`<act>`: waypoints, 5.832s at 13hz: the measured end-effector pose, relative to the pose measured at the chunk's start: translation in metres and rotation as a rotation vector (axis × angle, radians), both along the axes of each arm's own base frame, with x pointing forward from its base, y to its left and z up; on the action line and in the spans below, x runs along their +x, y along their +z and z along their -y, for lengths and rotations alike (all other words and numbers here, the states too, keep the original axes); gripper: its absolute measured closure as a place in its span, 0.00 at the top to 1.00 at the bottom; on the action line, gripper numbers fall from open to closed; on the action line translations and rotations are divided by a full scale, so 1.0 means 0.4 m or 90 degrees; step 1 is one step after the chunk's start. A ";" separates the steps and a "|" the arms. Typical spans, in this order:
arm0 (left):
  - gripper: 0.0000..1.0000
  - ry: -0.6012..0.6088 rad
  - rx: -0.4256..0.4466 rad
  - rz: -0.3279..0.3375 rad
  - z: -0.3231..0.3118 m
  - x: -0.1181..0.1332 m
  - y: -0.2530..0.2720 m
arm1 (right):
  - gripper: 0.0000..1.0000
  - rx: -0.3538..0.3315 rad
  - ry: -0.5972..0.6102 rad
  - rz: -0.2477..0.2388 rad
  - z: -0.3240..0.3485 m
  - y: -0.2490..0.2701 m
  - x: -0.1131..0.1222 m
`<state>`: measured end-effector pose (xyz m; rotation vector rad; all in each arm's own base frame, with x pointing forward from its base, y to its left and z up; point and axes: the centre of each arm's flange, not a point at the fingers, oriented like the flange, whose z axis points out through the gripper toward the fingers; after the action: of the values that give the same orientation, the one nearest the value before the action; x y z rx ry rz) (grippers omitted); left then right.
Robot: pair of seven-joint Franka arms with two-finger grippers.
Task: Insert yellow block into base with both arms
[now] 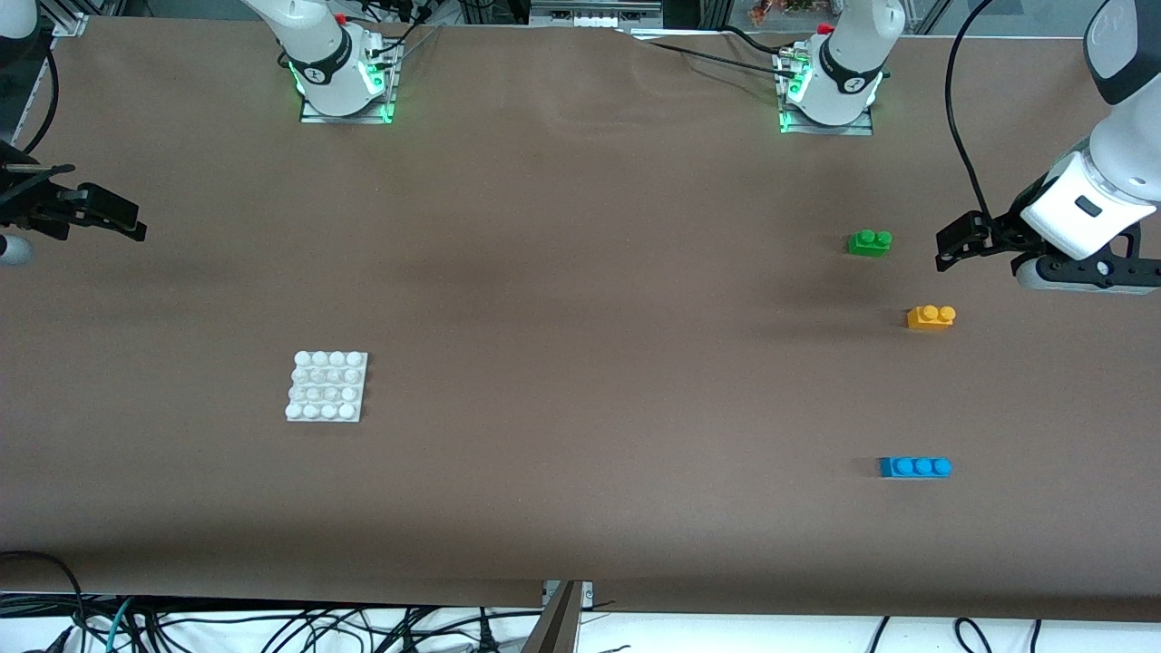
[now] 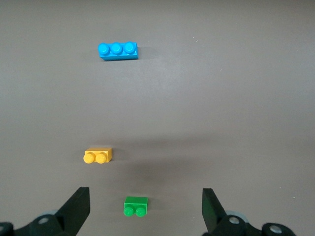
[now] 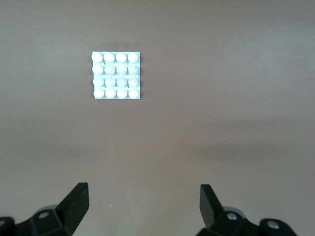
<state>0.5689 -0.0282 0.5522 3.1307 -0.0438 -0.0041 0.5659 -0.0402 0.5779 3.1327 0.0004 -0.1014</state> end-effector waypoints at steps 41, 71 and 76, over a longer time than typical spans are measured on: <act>1.00 0.000 0.000 -0.007 -0.001 -0.003 0.000 | 1.00 0.035 0.004 0.064 -0.155 -0.931 0.216; 1.00 0.001 0.000 -0.008 -0.002 -0.003 -0.001 | 0.90 0.071 -0.051 0.019 -0.123 -1.005 0.224; 1.00 0.001 0.000 -0.008 -0.003 -0.003 -0.001 | 0.74 0.077 -0.049 0.016 -0.136 -1.001 0.226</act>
<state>0.5678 -0.0270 0.5520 3.1310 -0.0407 -0.0237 0.6562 0.0141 0.1773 3.2549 -0.1183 -0.0654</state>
